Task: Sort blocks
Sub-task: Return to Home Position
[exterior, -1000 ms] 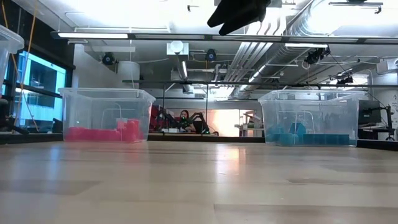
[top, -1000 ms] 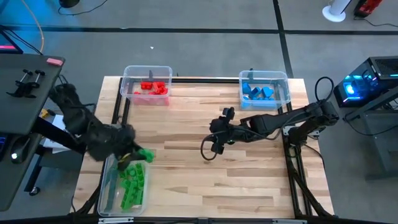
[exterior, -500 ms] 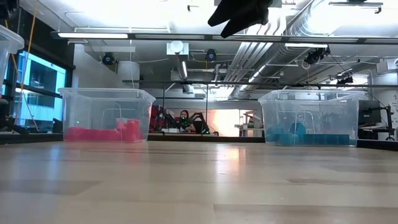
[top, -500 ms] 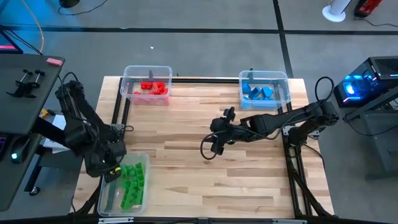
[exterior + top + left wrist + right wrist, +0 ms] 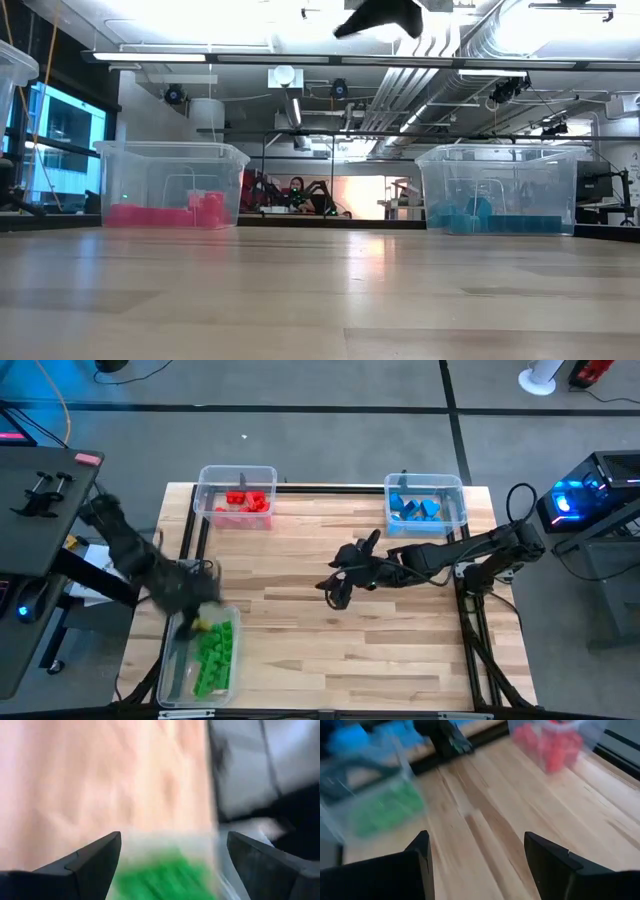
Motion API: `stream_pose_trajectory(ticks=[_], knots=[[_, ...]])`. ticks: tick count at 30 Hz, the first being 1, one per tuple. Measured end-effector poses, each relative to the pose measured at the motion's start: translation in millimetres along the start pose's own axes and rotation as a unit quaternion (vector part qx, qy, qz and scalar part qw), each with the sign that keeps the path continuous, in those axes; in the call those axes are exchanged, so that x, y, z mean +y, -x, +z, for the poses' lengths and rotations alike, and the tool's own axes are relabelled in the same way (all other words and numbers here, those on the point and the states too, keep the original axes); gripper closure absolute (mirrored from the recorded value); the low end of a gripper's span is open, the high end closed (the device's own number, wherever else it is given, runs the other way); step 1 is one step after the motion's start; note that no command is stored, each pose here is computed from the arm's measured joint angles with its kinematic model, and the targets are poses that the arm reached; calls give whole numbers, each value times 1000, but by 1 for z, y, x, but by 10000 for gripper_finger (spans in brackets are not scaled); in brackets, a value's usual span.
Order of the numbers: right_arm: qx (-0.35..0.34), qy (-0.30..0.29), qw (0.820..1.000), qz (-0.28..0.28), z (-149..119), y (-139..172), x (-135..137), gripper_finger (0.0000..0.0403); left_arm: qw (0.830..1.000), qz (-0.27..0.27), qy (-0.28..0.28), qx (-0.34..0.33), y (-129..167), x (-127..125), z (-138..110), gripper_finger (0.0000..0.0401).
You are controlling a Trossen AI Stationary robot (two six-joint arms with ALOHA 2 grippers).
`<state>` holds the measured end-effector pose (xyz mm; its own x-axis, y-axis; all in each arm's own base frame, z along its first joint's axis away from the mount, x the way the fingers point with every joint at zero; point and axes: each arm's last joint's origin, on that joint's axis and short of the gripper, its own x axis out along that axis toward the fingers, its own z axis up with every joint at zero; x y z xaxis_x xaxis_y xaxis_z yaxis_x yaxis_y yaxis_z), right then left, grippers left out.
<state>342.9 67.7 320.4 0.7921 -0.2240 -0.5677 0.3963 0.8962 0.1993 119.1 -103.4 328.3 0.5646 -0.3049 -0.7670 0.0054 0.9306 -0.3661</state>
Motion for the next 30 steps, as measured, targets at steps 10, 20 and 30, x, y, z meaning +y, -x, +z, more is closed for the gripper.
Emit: stream_pose_trajectory(ticks=[10, 20, 30], knots=[[-54, -110, 992, 40, 22, -6, -9, 213, 927, 124, 12, -353, 41, 82, -9, 64], [-66, -191, 977, 73, 41, -4, -29, 213, 840, 30, 64, -539, -18, 123, -69, 64], [-57, -194, 974, 104, 56, 56, -54, 213, 857, 28, 46, -512, -49, 133, -75, 64]])
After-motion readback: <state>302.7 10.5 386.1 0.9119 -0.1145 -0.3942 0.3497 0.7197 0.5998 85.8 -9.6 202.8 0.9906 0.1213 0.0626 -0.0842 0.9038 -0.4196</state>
